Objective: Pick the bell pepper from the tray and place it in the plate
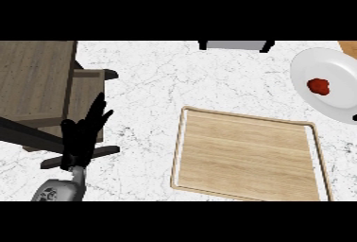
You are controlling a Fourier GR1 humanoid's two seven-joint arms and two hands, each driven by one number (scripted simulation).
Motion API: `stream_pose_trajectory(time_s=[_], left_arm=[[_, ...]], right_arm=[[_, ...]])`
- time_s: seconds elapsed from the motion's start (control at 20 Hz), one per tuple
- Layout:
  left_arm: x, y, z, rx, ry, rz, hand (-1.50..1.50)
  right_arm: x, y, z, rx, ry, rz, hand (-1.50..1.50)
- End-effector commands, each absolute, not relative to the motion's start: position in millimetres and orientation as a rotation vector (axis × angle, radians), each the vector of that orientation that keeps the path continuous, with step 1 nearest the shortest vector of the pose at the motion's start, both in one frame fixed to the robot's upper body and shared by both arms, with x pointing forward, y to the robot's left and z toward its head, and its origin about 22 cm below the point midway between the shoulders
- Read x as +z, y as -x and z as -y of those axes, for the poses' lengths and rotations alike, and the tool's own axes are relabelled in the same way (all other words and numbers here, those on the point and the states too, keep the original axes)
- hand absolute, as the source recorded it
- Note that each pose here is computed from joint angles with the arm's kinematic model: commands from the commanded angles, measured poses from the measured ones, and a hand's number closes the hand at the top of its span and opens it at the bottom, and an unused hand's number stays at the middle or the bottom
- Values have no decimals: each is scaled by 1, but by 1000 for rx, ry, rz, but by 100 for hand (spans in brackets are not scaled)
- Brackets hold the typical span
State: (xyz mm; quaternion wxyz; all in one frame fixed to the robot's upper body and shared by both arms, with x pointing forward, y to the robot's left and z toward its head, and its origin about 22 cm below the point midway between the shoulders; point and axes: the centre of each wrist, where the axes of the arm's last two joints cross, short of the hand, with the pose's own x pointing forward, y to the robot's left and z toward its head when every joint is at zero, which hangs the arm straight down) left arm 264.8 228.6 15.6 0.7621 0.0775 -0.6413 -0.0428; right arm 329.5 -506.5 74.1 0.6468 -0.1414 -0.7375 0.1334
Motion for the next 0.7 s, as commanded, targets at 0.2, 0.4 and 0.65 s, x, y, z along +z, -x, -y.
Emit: stream_pose_trajectory(time_s=[0.2,0.4,0.65], left_arm=[[8,-268,-230,-91,-188,1353,0],[0,-257,-235,-84,-184,1330,0],[6,-266,-230,-86,-181,1345,0]], right_arm=[[56,-327,498,324,324,1699,-150],[62,-317,513,315,367,1676,-150],[67,-309,523,320,428,1661,-150]])
